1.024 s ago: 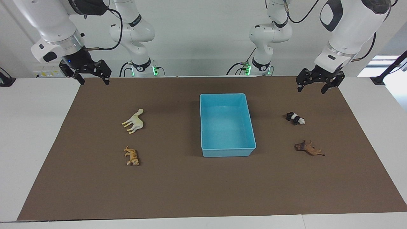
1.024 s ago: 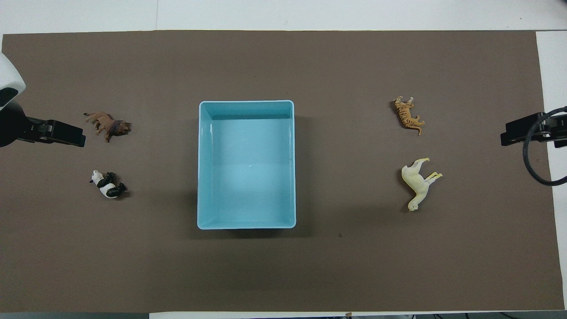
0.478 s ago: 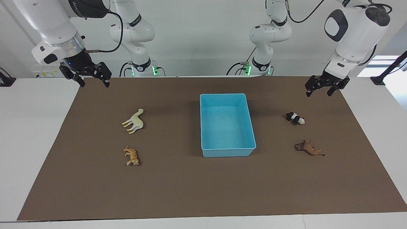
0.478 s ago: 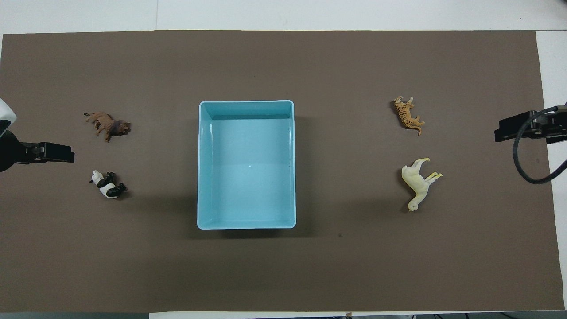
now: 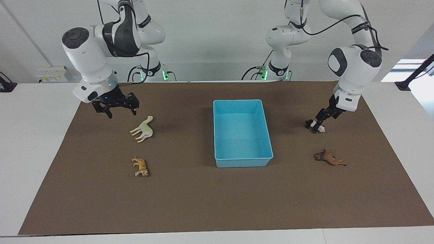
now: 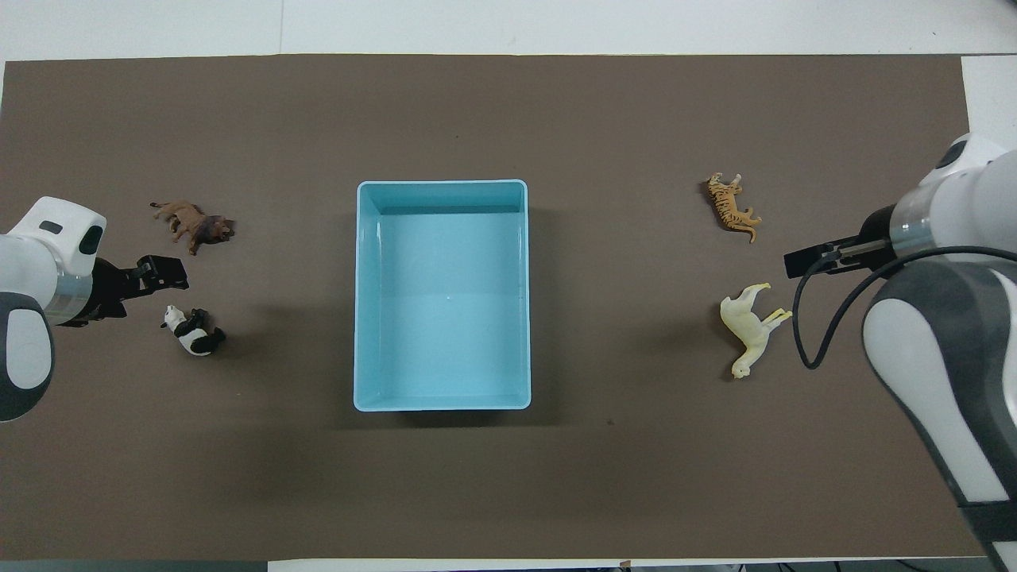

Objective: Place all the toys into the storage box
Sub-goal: 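Reach the left gripper to the cow while the right gripper reaches the horse, then close the left gripper on the cow while the right gripper grips the horse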

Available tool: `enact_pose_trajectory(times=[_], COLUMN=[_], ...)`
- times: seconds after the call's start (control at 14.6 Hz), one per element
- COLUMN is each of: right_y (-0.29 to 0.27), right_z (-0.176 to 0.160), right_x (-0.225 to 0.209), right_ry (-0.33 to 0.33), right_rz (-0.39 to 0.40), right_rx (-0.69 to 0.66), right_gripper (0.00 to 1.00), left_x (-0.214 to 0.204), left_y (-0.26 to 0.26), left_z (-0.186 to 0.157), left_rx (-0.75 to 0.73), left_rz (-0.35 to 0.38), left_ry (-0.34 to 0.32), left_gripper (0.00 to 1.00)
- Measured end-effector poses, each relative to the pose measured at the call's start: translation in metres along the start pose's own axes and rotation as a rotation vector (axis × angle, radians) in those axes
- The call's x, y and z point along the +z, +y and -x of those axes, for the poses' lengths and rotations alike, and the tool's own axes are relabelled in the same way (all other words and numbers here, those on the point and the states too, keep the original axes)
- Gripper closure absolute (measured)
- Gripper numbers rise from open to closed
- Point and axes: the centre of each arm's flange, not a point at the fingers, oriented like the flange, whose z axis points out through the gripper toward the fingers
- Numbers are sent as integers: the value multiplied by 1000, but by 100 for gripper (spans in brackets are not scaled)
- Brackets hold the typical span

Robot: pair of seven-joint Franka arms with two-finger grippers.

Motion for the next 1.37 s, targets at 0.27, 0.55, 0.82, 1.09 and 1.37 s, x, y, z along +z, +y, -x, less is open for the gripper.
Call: enact_pose_trajectory(times=[0.27,0.55,0.82,1.09,1.37], right_y=[-30,-32,-32,-28,-20], right_z=[15,33,41,55,67], right_x=[59,101,113,130,145], right_ry=[-10,7,-2,-22,-30], right_rz=[-1,3,1,-4,-6], right_rx=[-186,-352,-382,-372,-356], right_gripper=[0,0,5,4,2], left_x=[43,64,76,92,93], left_y=[-9,-15,-17,-21,-20], left_z=[-4,10,20,33,34], left_rx=[-157,-210,-215,-216,-213], left_rz=[2,-7,-11,-10,-10], left_ry=[2,-16,-25,-22,-22], left_gripper=[0,0,0,10,44])
